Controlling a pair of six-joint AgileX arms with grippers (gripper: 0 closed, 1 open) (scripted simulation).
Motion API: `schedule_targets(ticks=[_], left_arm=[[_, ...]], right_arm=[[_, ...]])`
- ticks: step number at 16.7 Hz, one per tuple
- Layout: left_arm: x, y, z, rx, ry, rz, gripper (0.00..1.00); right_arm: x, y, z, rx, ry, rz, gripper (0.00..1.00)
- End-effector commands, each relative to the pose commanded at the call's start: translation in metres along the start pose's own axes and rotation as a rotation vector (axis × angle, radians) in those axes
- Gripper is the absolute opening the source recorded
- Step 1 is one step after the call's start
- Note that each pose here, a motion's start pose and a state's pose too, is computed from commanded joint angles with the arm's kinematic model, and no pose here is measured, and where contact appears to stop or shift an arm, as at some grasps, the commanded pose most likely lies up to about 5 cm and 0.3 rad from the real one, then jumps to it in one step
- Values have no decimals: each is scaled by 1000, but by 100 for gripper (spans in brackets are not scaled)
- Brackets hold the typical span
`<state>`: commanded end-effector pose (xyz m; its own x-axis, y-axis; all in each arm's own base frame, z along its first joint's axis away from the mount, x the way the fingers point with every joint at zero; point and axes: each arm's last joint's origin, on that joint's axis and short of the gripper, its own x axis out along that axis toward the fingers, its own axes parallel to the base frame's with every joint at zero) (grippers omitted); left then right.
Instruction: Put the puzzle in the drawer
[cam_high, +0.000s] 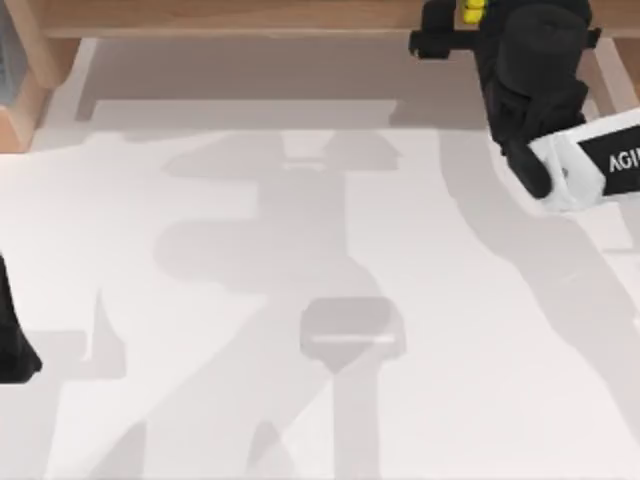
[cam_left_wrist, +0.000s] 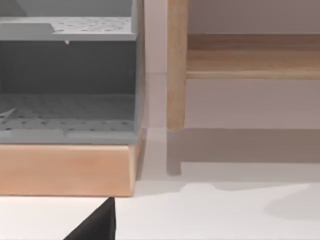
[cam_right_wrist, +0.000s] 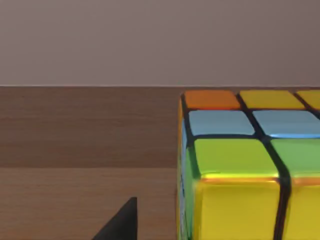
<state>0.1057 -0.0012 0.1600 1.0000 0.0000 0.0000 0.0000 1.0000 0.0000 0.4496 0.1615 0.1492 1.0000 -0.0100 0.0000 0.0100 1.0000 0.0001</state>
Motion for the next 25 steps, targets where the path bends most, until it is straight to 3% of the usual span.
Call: schedule_targets(ticks=[9,20,25], left_arm=[[0,0,0,0,0,0,100],[0,0,0,0,0,0,100],[0,0,0,0,0,0,100]], right_arm=[[0,0,0,0,0,0,2],[0,1,4,8,-9,6,0],[-6,3,8,-3,-16,49,0]])
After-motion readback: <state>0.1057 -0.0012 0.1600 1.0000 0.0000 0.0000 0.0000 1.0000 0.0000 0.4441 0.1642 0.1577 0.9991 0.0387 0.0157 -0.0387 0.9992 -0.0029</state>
